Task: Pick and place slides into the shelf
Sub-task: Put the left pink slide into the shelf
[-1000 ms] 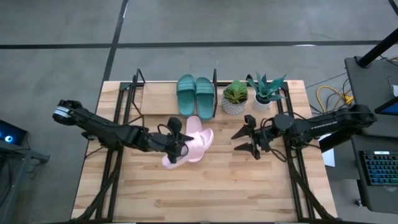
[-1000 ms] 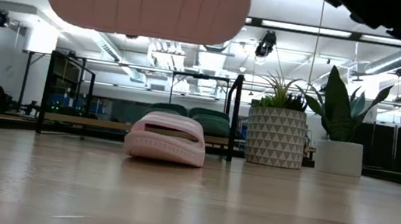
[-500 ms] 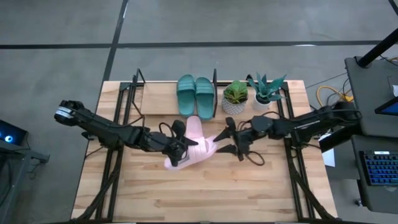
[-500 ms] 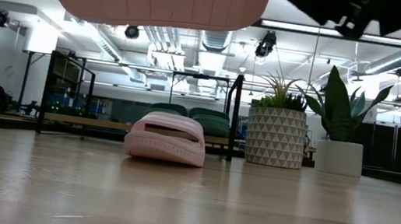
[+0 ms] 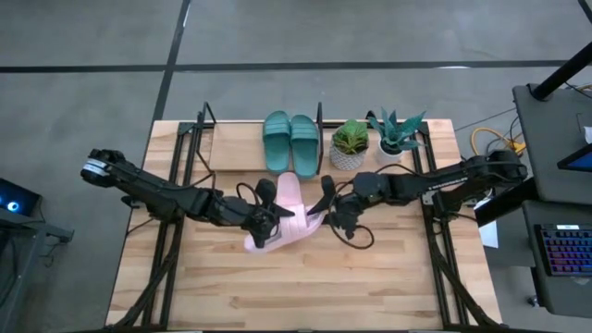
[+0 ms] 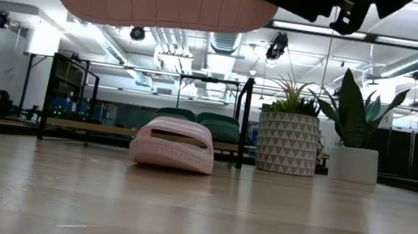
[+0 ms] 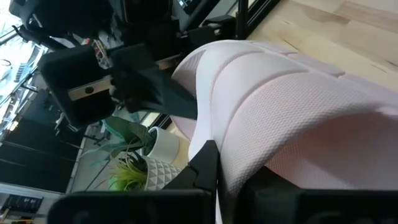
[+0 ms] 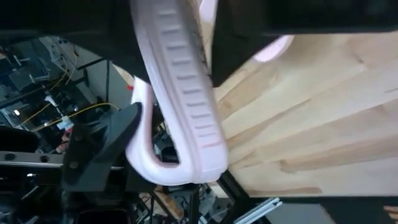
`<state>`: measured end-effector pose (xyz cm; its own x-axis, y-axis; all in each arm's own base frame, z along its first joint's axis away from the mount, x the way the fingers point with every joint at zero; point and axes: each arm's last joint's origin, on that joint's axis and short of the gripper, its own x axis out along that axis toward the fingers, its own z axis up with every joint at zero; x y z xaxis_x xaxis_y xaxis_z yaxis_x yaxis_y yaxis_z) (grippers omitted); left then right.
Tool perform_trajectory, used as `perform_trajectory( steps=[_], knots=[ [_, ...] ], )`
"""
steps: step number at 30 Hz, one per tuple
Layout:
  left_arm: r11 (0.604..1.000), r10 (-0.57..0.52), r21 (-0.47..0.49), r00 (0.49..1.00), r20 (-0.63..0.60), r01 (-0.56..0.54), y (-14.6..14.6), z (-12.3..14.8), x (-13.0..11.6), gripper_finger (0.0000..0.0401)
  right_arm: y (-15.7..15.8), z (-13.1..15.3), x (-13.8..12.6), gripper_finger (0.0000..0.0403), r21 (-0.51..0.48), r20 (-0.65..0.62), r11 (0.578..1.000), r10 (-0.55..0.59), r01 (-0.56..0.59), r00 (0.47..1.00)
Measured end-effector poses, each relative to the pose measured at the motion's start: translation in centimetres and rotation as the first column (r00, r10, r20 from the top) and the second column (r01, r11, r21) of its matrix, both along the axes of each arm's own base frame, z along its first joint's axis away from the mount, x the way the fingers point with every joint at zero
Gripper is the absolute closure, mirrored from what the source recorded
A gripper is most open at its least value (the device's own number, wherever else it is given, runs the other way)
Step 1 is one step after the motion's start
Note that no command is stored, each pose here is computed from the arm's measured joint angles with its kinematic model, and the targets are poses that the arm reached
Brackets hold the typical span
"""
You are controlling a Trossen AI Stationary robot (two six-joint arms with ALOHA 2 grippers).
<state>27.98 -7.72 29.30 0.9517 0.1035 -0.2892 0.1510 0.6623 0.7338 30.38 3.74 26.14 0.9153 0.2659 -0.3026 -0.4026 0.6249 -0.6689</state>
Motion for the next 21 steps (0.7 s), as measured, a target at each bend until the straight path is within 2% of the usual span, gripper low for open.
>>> perform_trajectory(
  steps=[4,5,10,13,17,21],
  knots=[
    [1.0,0.0,-0.002,1.0,0.0,0.0,0.0,0.0,0.0,0.0401,0.0,-0.2,-0.1,0.0365,-0.027,-0.012,1.0,0.01,-0.01,1.0],
    [1.0,0.0,-0.004,1.0,0.0,0.0,0.0,0.0,0.0,0.0401,0.0,-0.3,-0.1,0.0375,-0.032,-0.011,0.999,0.011,-0.012,1.0],
    [1.0,0.006,-0.006,1.0,0.003,-0.006,0.0,0.0,0.0,0.0387,0.0,-0.4,-0.2,0.0377,-0.024,-0.021,1.0,0.004,-0.005,1.0],
    [0.999,0.042,0.005,0.999,0.007,-0.042,0.1,0.0,0.0,0.0349,0.0,-0.6,-0.2,0.0377,-0.017,-0.036,1.0,-0.007,0.007,0.999],
    [0.988,0.154,0.002,0.987,0.04,-0.154,0.6,0.6,-0.5,0.0275,-0.2,-0.6,-0.2,0.0377,-0.036,-0.039,0.997,-0.068,0.067,0.997],
    [0.942,0.336,-0.001,0.939,0.072,-0.336,1.3,1.4,-1.6,0.0191,-0.6,-0.5,-0.2,0.0377,-0.056,-0.029,0.978,-0.205,0.203,0.978]
  ],
)
